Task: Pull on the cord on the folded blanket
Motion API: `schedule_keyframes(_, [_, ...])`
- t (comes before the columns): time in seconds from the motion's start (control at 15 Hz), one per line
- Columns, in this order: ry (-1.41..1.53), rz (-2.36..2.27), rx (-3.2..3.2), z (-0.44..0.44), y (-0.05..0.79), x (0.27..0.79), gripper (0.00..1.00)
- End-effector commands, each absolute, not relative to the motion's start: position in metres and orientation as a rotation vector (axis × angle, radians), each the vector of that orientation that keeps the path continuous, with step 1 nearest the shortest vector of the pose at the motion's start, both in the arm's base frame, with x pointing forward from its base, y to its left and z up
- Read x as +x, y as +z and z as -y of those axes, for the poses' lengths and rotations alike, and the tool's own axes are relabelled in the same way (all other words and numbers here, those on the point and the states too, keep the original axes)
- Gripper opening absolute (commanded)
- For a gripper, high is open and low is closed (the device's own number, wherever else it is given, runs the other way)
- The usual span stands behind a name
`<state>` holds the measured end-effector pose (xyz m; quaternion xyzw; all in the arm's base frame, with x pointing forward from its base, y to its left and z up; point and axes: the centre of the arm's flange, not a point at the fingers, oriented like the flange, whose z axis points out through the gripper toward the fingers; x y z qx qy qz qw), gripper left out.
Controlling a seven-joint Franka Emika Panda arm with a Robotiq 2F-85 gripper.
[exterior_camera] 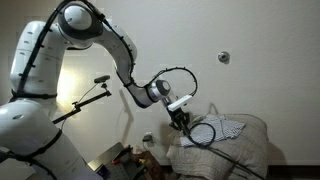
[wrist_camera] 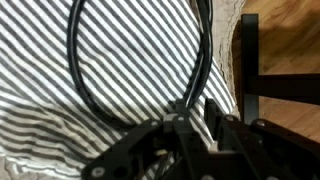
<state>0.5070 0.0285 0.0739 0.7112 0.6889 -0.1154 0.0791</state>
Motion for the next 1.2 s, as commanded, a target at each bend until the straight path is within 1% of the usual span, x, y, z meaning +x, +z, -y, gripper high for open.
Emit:
schedule_keyframes(0.0, [-0.329, -2.046, 2.109, -0.025, 0.094, 0.502, 0.24])
schedule_keyframes(0.07, [-0.316, -2.038, 2.108, -0.024, 0.101, 0.501, 0.21])
schedule_keyframes(0.13, [-0.302, -2.03, 2.111, -0.023, 0.106, 0.5, 0.21])
schedule_keyframes(0.2, [-0.294, -2.018, 2.113, -0.022, 0.112, 0.499, 0.11])
schedule_keyframes(0.27, [-0.292, -2.015, 2.11, -0.022, 0.115, 0.498, 0.11])
schedule_keyframes(0.33, [-0.3, -2.01, 2.113, -0.023, 0.116, 0.498, 0.09])
schedule_keyframes(0.4, [-0.302, -2.016, 2.111, -0.023, 0.115, 0.497, 0.04])
schedule_keyframes(0.47, [-0.306, -2.021, 2.123, -0.022, 0.113, 0.496, 0.09])
schedule_keyframes(0.87, [-0.37, -2.066, 2.213, -0.023, 0.095, 0.48, 0.09])
schedule_keyframes(1.13, [-0.39, -2.067, 2.233, -0.022, 0.087, 0.48, 0.09])
